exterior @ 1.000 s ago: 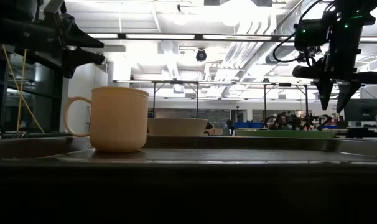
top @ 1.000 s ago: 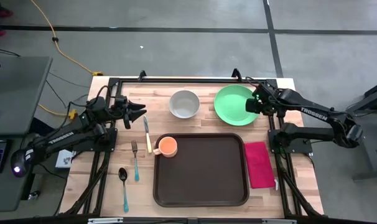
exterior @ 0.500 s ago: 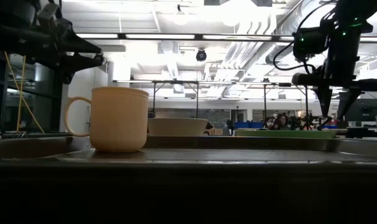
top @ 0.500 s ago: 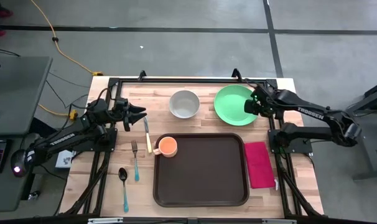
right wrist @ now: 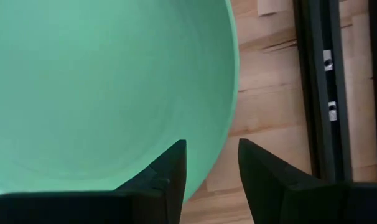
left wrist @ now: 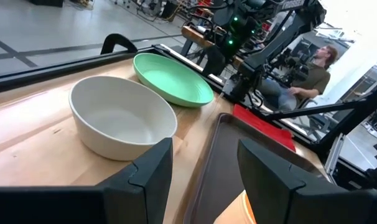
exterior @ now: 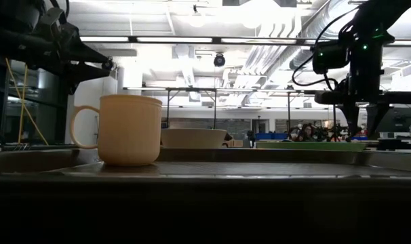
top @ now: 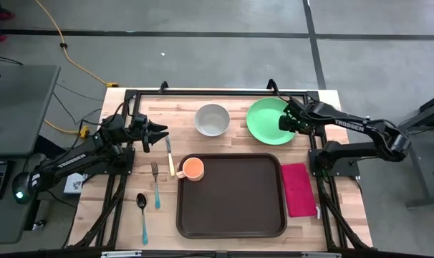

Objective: Set up tray
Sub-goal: Put the green plate on the black tray

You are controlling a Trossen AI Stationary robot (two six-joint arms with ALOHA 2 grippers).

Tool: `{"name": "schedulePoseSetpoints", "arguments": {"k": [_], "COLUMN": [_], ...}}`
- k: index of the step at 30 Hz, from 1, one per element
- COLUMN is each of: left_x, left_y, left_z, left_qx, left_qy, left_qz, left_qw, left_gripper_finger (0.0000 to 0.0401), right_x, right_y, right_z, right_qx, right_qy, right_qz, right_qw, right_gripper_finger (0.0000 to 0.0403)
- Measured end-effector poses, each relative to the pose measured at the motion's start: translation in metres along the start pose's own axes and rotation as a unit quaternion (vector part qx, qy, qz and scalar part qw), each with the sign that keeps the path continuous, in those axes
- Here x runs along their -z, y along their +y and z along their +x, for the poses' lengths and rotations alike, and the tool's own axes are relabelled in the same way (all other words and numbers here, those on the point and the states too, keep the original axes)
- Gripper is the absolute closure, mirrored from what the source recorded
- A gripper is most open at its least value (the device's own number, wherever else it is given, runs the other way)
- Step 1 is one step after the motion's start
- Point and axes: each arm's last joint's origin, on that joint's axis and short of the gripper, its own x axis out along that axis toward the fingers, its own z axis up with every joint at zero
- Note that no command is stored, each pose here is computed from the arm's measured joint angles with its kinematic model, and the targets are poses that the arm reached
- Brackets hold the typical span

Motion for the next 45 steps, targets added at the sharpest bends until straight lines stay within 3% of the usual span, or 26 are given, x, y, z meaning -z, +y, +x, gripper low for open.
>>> {"name": "schedulePoseSetpoints", "arguments": {"k": [26,38,45], "left_x": [0.018,0.020,0.020], "left_y": [0.006,0.007,0.007], "left_z": [-0.006,-0.005,-0.005], "left_qx": [0.022,0.019,0.019], "left_qy": [-0.053,-0.047,-0.047], "left_qz": [0.005,0.006,0.005], "left_qw": [0.998,0.999,0.999], "left_gripper_finger": [0.0190,0.0190,0.0190], "right_x": [-0.012,0.004,0.001], "right_y": [0.000,-0.013,-0.009], "right_z": [0.003,0.030,0.024], "right_qx": [-0.025,-0.027,-0.073], "right_qy": [0.001,0.047,0.022], "right_qz": [0.041,0.078,0.080], "right_qw": [0.999,0.996,0.994], "right_gripper_finger": [0.0279,0.0279,0.0279]}}
